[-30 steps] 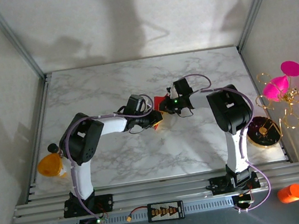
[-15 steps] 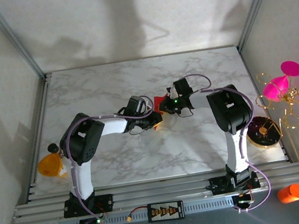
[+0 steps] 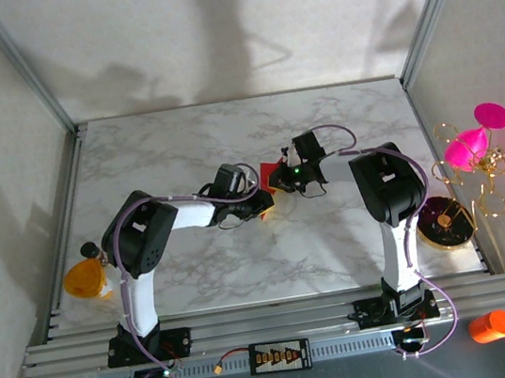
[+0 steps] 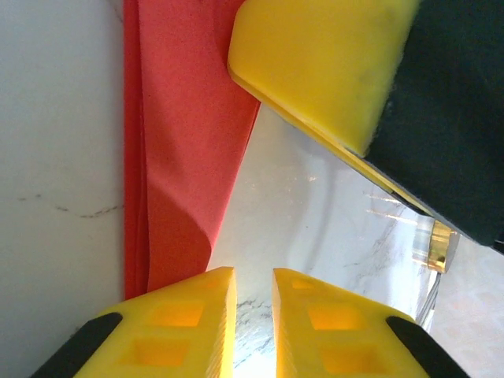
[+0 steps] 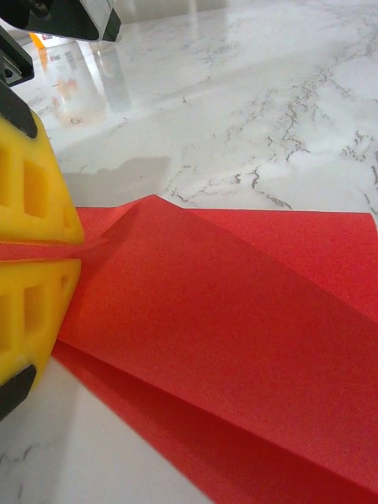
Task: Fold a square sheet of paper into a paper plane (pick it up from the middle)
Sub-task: Fold the wing for the fifth time at the center of the table.
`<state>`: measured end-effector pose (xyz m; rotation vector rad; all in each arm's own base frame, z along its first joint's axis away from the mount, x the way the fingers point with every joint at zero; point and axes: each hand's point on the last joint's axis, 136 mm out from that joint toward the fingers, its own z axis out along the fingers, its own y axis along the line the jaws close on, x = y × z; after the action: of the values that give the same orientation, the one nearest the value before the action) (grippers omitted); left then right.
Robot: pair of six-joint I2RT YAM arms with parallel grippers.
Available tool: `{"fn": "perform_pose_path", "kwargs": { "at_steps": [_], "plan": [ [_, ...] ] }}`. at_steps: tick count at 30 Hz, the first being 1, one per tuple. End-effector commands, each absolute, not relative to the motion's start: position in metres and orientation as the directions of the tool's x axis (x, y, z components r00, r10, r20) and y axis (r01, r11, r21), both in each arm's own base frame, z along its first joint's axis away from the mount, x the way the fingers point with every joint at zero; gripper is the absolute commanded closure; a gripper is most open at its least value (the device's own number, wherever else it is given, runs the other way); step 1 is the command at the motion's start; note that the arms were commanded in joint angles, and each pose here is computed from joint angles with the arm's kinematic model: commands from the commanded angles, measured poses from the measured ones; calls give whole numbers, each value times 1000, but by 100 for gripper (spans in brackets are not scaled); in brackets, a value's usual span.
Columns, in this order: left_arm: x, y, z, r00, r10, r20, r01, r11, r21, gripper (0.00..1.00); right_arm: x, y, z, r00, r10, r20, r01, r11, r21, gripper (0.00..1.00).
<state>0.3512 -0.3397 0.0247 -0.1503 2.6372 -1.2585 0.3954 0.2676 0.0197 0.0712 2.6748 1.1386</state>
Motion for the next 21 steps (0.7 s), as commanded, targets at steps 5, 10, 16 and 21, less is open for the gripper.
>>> {"fn": "perform_pose_path", "kwargs": {
  "at_steps": [5, 10, 16, 21],
  "plan": [
    [324, -320, -10, -974, -221, -46, -114, 658, -744, 80, 370, 236, -53, -987, 137, -89, 72, 852, 518, 86],
    [350, -341, 41, -964, -230, -131, -27, 577, -816, 80, 370, 234, -54, -987, 133, -91, 72, 870, 487, 86],
    [374, -343, 64, -945, -244, -217, 22, 614, -789, 81, 368, 234, -56, -987, 131, -88, 72, 873, 482, 86],
    [370, -339, 40, -955, -236, -182, -14, 646, -764, 83, 368, 235, -57, -988, 130, -85, 73, 871, 486, 86]
  ]
}}
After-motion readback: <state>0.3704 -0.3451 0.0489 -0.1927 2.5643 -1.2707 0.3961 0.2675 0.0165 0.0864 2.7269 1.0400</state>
